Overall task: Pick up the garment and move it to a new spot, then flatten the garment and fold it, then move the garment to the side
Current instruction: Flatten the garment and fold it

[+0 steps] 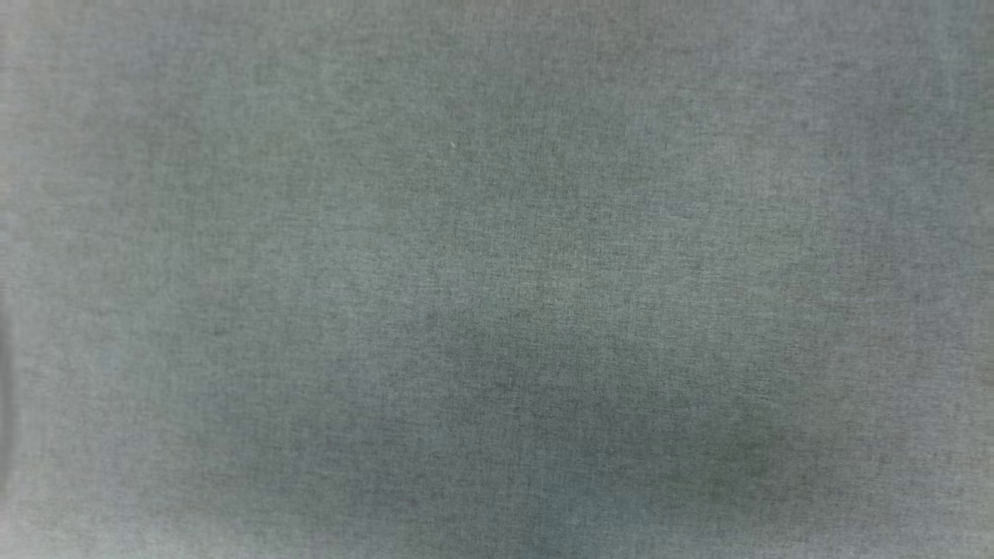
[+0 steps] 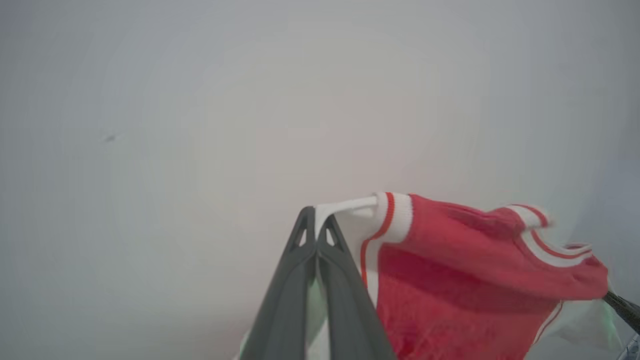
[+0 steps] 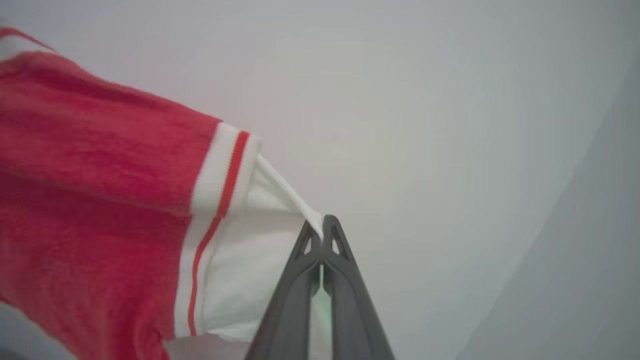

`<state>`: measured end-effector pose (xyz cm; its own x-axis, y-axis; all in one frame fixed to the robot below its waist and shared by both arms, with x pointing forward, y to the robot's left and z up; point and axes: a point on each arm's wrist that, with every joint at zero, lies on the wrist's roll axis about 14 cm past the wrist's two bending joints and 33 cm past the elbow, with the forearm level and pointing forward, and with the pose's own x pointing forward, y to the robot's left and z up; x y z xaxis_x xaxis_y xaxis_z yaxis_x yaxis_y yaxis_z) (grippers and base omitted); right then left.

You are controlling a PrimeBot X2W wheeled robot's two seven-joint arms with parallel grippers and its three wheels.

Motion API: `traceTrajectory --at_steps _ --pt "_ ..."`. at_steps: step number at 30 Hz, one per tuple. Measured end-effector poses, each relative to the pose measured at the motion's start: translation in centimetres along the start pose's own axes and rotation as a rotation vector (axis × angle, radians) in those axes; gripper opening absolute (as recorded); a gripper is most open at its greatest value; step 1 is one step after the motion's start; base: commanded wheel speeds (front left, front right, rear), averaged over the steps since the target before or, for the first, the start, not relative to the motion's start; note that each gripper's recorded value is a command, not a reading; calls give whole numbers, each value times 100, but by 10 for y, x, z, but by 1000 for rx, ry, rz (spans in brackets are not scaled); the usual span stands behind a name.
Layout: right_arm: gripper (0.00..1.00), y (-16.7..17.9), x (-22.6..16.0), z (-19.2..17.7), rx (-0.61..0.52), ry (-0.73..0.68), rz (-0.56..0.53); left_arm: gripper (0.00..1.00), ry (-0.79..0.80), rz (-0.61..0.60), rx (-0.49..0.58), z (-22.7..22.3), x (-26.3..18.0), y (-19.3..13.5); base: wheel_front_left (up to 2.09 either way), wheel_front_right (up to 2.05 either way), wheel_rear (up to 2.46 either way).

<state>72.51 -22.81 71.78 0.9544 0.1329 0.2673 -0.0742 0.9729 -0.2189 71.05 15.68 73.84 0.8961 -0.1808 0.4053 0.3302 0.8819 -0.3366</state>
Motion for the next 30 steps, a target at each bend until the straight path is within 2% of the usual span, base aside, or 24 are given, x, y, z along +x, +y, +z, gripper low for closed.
traceTrajectory --at_steps 2,4,9,12,18,22,30 --pt "0 11 -14 -35 -15 98 31 0 80 32 -7 -33 -22 15 0 0 0" --pt "0 22 -33 -68 4 187 61 0 161 21 -51 -64 -45 14 0 0 0" --pt "0 42 -86 -120 44 339 151 0 387 -1 -57 -126 -130 27 0 0 0" --pt "0 61 -125 -146 82 438 230 0 484 17 -80 -146 -181 37 0 0 0" --pt "0 64 -203 -168 143 604 311 0 606 1 -105 -156 -252 32 0 0 0" --pt "0 59 -248 -171 183 691 329 0 634 -14 -141 -148 -284 23 0 0 0" --pt "0 66 -331 -164 228 862 404 0 770 -73 -119 -139 -367 6 0 0 0"
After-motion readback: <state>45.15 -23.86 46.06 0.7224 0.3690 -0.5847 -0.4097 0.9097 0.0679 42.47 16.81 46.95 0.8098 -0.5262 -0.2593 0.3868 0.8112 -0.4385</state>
